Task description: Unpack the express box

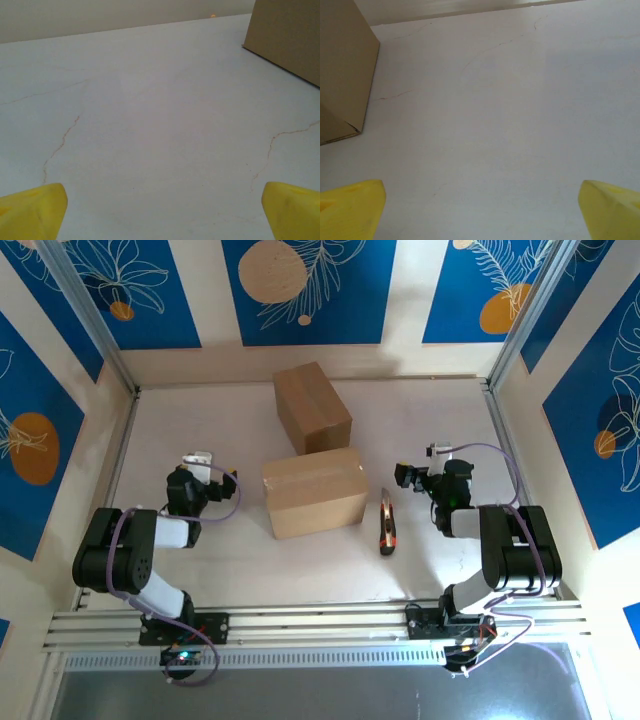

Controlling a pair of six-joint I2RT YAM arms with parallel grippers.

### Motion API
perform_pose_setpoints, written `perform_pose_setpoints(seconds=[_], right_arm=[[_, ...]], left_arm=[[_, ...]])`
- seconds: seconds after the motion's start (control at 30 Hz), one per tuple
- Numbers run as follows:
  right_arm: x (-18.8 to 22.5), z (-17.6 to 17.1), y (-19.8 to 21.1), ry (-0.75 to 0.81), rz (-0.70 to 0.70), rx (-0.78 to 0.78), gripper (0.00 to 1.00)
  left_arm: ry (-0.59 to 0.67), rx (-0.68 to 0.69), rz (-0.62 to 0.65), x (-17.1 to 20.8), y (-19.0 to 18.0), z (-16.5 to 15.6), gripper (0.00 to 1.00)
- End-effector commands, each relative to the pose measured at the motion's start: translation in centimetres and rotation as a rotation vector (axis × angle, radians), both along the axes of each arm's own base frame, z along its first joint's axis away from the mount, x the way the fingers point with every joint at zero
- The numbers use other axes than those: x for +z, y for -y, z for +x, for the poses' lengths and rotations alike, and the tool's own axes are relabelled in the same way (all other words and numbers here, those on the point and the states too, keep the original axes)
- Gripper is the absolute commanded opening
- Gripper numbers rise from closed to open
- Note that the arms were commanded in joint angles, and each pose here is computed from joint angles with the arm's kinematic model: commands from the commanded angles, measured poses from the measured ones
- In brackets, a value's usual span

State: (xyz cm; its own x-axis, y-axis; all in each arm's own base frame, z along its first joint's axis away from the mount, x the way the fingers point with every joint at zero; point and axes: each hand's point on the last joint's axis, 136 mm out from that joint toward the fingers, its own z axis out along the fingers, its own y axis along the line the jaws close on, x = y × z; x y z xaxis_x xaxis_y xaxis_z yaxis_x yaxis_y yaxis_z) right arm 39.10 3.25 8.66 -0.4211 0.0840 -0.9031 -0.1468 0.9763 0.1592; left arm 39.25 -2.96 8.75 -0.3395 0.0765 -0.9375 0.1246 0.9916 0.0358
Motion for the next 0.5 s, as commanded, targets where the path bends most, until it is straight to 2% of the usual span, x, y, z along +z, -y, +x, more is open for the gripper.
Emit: perform_pose_setpoints(seconds=[0.0,0.47], right_arm=[[0.84,0.58,-0.05,0.028,-0.007,0.013,0.99],[0.81,0.56,0.07,0.026,0.001,0.014,0.99]], left_arm=[[0.012,-0.009,0.002,0.37,-0.08,0.42,1.0],[0.012,-0.01,0.001,0.37,-0.06,0.43,1.0]])
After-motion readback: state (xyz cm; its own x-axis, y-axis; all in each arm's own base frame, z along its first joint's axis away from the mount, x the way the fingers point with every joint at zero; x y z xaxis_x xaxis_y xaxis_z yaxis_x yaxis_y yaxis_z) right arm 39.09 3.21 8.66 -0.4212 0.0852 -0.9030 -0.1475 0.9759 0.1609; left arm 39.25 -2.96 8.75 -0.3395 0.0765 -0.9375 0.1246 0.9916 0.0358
